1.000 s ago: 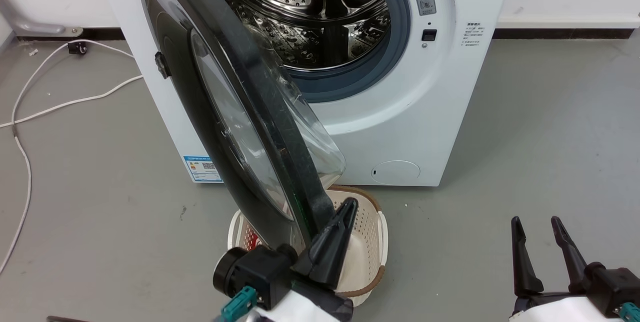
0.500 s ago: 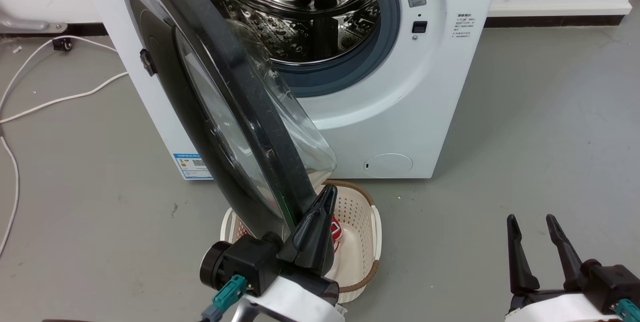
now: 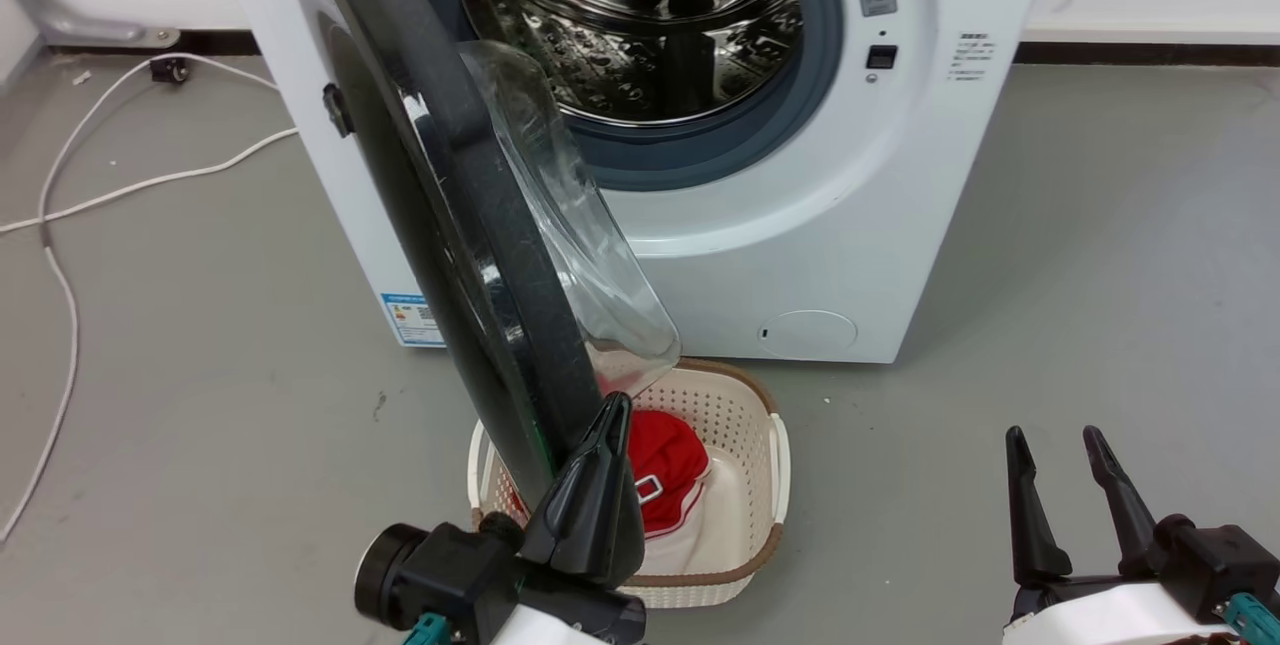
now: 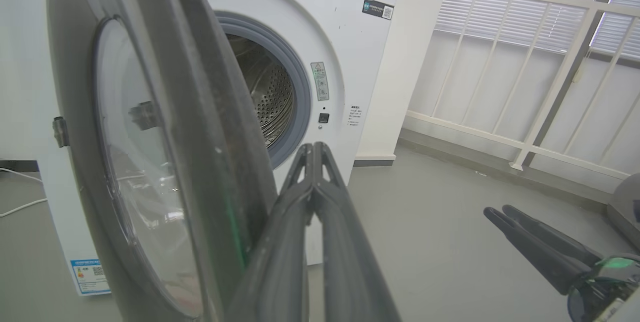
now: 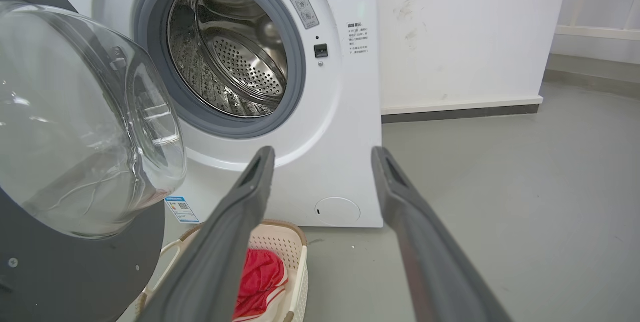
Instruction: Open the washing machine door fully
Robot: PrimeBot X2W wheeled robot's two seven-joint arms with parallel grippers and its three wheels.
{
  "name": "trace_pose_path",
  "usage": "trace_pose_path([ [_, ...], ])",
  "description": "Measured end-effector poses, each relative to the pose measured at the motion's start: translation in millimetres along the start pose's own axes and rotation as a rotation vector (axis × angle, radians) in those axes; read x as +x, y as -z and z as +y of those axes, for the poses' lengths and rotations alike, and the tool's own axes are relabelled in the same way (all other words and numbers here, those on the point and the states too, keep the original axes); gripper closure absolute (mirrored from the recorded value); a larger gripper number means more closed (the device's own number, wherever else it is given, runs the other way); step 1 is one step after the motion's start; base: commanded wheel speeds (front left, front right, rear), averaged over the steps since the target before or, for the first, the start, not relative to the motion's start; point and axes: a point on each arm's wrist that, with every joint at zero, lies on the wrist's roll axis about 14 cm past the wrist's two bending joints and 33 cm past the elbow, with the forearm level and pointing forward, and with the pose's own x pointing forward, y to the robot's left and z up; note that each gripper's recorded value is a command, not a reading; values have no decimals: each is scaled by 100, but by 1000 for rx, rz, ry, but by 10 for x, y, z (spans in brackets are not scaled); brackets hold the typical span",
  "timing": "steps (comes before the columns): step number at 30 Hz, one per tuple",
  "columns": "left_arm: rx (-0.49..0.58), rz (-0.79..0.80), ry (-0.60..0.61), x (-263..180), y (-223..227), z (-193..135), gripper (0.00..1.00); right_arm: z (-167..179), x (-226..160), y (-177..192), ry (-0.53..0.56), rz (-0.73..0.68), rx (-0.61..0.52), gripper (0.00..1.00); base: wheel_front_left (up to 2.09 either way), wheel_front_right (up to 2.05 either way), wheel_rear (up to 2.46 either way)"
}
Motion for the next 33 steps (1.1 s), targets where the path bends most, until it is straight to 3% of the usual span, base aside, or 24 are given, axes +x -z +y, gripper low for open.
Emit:
trace_pose_path([
  [18, 109, -117, -251, -504, -452, 550, 100, 510, 333, 195, -164, 59, 1, 0, 0, 0, 0],
  [31, 157, -67, -515, -988, -405, 1153, 100, 927, 515, 292, -286, 83, 6, 0, 0, 0, 0],
  [33, 170, -55, -602, -1178, -391, 1373, 100, 1000, 545, 313, -306, 89, 8, 0, 0, 0, 0],
])
